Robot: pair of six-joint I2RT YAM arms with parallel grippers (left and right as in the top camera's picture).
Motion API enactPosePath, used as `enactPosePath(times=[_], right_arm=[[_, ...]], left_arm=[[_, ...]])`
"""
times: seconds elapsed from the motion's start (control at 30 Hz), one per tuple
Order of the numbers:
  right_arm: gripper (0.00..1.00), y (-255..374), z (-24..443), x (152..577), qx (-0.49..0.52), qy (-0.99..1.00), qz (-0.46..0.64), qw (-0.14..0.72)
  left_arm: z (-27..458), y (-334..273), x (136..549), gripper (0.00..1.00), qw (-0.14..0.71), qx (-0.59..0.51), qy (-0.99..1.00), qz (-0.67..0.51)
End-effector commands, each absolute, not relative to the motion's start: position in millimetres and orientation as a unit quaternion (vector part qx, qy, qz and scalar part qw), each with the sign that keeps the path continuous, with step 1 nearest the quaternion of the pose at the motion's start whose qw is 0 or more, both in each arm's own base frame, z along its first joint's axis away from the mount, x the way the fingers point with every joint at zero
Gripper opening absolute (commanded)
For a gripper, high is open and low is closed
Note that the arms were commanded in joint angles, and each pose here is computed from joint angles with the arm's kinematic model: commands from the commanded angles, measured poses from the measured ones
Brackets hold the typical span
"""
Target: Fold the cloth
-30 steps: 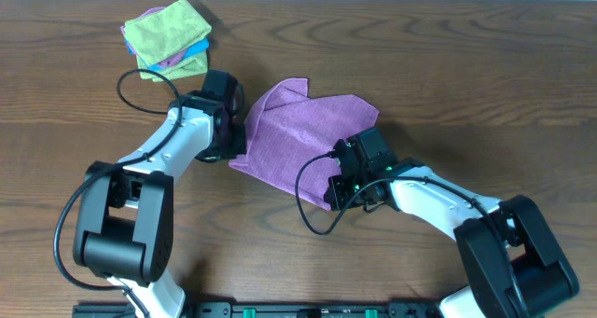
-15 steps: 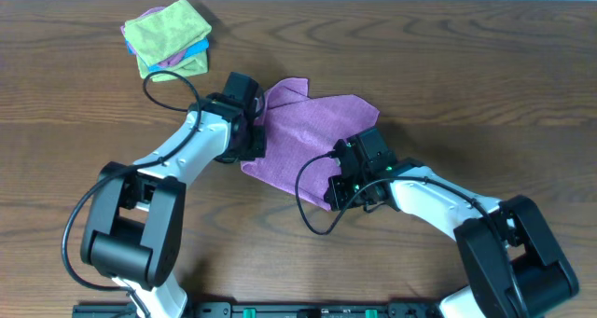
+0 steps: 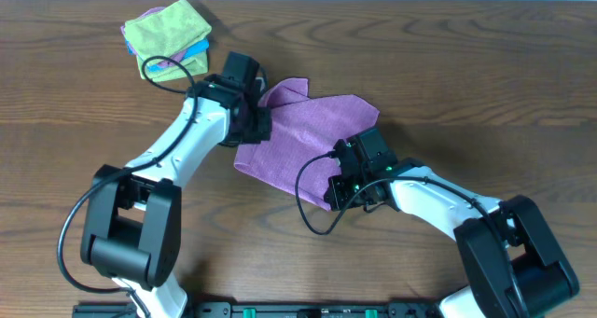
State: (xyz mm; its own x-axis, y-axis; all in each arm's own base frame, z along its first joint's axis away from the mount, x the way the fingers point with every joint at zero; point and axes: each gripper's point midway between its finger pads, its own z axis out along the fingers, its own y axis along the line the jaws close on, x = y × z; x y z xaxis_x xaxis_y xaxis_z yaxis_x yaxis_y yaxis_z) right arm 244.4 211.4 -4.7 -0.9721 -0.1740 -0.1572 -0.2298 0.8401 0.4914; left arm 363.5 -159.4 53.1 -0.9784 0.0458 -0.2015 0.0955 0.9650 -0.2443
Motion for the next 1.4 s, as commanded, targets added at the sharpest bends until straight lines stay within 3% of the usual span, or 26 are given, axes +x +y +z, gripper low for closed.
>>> enactPosePath(times=[0.0, 0.43, 0.67, 1.37], right_arm=[[0.01, 201, -16, 241, -0.095, 0.967, 0.232, 0.048], [0.01, 201, -17, 239, -0.095, 0.967, 0.231, 0.045], [0.01, 198, -18, 235, -0.093, 0.969, 0.227, 0.035], [0.01, 187, -23, 241, -0.092, 0.976, 0.193, 0.049]], left_arm=[[43, -166, 349, 0.06, 0.079, 0.066, 0.987, -0.125], [-14, -134, 340, 0.05, 0.030, 0.089, 0.996, 0.000], [-20, -88, 348, 0.06, 0.038, 0.080, 0.989, 0.117], [-18, 5, 346, 0.06, -0.001, -0.037, 0.989, 0.144]])
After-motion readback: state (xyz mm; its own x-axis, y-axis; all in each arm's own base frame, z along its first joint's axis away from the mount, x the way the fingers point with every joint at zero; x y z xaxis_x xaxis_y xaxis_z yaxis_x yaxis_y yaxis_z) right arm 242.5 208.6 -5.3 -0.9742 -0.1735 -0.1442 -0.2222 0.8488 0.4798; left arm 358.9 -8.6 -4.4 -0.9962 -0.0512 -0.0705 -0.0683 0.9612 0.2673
